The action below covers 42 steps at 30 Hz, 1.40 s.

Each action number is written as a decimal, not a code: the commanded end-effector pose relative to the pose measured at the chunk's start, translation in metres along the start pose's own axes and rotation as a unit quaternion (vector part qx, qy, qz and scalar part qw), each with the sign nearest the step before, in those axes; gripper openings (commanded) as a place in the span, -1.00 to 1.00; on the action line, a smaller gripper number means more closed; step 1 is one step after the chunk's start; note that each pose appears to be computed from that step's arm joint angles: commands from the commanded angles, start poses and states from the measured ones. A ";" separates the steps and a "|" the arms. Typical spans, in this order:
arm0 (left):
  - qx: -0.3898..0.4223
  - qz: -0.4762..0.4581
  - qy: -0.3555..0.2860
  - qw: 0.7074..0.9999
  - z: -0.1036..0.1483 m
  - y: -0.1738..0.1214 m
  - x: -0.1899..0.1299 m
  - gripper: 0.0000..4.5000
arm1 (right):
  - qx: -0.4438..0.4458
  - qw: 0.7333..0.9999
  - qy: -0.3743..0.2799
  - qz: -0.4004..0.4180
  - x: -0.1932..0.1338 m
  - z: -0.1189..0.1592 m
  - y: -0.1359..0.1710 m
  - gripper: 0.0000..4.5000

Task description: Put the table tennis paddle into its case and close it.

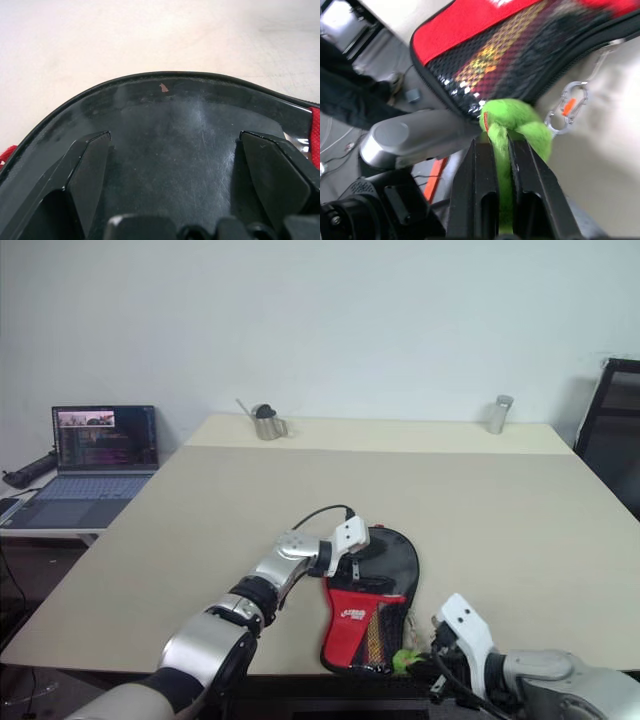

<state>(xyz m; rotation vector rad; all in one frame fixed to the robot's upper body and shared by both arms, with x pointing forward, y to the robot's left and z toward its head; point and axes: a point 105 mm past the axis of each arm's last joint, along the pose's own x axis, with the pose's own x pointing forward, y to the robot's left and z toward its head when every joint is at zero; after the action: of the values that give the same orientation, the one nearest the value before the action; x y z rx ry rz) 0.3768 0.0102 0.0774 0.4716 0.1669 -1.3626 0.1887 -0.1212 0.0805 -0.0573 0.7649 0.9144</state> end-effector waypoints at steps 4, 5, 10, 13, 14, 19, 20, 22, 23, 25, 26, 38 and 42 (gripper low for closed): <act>-0.034 -0.050 0.073 0.995 -0.041 -0.028 0.006 1.00 | -0.037 0.995 0.030 0.093 -0.001 -0.012 0.030 -0.99; -0.034 -0.050 0.074 0.995 -0.041 -0.028 0.005 1.00 | -0.039 0.993 0.035 0.102 -0.004 -0.015 0.034 -0.99; -0.033 -0.053 0.078 0.995 -0.043 -0.029 0.005 1.00 | -0.047 0.986 0.053 0.150 -0.016 -0.027 0.056 -0.99; -0.032 -0.055 0.080 0.995 -0.043 -0.029 0.005 1.00 | -0.050 0.983 0.057 0.168 -0.021 -0.031 0.068 -0.99; -0.032 -0.055 0.080 0.995 -0.043 -0.029 0.005 1.00 | -0.050 0.982 0.055 0.175 -0.022 -0.031 0.071 -0.99; -0.030 -0.055 0.082 0.995 -0.042 -0.028 0.005 1.00 | -0.054 0.976 0.035 0.209 -0.021 -0.025 0.086 -0.99; -0.029 -0.054 0.082 0.995 -0.042 -0.028 0.005 1.00 | -0.055 0.975 0.030 0.211 -0.020 -0.023 0.087 -0.99; -0.029 -0.054 0.083 0.995 -0.042 -0.028 0.005 1.00 | -0.058 0.976 0.025 0.210 -0.019 -0.020 0.087 -0.99; -0.029 -0.054 0.082 0.995 -0.042 -0.028 0.005 1.00 | -0.060 0.977 0.023 0.204 -0.018 -0.019 0.085 -0.99; -0.029 -0.053 0.082 0.995 -0.042 -0.028 0.005 1.00 | -0.059 0.982 0.018 0.179 -0.014 -0.015 0.074 -0.99; -0.029 -0.053 0.081 0.995 -0.042 -0.028 0.006 1.00 | -0.059 0.984 0.014 0.168 -0.014 -0.013 0.069 -0.99; -0.028 -0.041 0.062 0.997 -0.034 -0.025 0.007 1.00 | -0.116 0.987 -0.064 0.089 -0.038 0.051 0.027 0.47; -0.013 -0.035 0.031 0.999 -0.021 -0.018 0.004 1.00 | -0.138 0.982 -0.122 -0.038 -0.045 0.091 -0.033 0.98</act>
<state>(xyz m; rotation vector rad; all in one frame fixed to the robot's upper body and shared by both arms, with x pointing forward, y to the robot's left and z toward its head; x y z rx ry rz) 0.3761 0.0092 0.0777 0.4777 0.1578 -1.3659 0.2270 -0.1292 0.1581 -0.1714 0.4746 1.0177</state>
